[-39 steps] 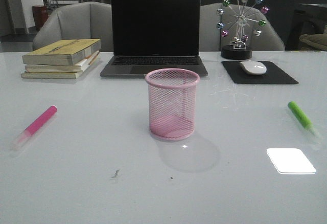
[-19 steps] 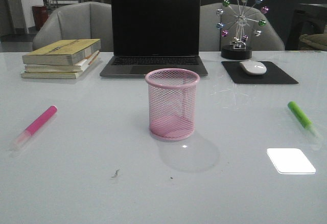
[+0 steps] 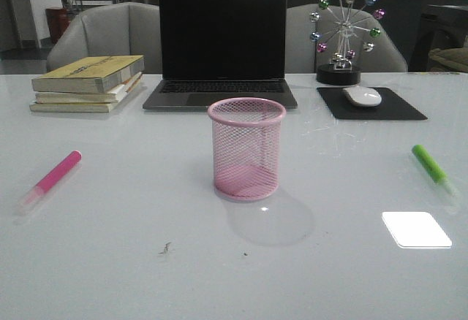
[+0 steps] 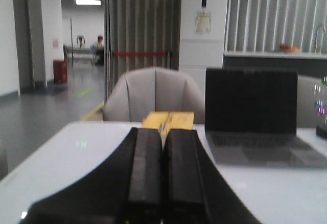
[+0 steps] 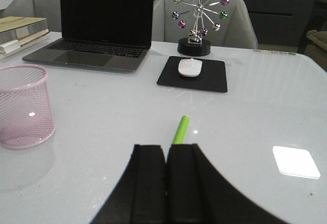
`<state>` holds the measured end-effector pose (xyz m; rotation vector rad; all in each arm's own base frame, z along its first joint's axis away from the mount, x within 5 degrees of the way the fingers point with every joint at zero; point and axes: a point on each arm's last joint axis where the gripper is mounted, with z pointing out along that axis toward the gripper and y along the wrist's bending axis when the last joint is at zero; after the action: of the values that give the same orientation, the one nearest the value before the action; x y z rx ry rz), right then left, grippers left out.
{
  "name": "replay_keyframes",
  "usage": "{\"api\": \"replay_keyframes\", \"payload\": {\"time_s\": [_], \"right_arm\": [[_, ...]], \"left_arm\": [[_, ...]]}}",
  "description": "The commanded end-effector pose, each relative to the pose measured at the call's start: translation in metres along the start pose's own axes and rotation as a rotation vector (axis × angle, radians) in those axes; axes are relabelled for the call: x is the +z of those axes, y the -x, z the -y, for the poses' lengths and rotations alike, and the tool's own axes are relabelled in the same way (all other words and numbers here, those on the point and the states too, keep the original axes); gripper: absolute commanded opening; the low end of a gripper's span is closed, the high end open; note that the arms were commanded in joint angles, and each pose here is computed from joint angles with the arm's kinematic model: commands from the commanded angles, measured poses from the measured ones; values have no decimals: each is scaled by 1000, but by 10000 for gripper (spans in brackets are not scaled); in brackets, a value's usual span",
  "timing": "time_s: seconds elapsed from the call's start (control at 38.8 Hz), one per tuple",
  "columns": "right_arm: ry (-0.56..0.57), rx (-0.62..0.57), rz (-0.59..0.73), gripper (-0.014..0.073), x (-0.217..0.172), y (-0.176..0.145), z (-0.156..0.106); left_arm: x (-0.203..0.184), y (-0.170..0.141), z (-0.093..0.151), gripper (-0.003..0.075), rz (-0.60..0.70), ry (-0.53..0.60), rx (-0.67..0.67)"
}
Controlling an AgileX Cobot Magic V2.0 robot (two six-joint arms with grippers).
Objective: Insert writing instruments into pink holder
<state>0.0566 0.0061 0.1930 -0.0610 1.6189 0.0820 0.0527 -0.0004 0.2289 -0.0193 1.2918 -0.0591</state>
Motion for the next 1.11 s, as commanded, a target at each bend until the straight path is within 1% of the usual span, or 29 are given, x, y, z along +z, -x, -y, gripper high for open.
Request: {"api": "replay_keyframes", "payload": {"time_s": [0.0,0.08,0.18,0.23,0.28,0.36,0.41,0.46,0.62,0.67,0.75,0.82,0.9,1.0,1.08], "right_arm": [[-39,-2,203,50,-3,18,3],[-64,42,340,50,-7,32,6],[-97,59,551,50,-18,58,10],[-94,60,591,50,-23,72,9],[-81,61,598,50,-28,86,8],[-52,58,552,50,-33,105,5],[-37,57,523,50,-35,118,3],[-27,55,495,50,-34,129,2],[-23,54,471,50,-25,162,1],[-23,55,460,50,-20,171,1],[-23,55,424,50,-6,185,1],[-24,55,369,50,15,198,1],[-25,55,306,50,37,204,2],[-27,56,190,50,68,194,2],[-22,57,104,50,81,185,2]], "left_arm": [[-4,22,-1,92,243,9,-12],[-6,32,-1,92,310,10,-12],[-6,49,1,92,342,3,0],[-7,64,2,92,362,-6,23],[-8,81,4,92,384,-15,57],[-8,102,7,92,370,-24,132],[-5,118,8,92,369,-23,150],[-1,127,9,92,364,-23,155],[17,149,10,95,348,-24,155],[25,154,11,110,334,-24,155],[43,160,11,160,294,-26,155],[65,162,12,198,241,-28,156],[89,157,12,199,170,-30,156],[117,138,11,199,53,-33,156],[128,125,11,199,-27,-33,157]]}}
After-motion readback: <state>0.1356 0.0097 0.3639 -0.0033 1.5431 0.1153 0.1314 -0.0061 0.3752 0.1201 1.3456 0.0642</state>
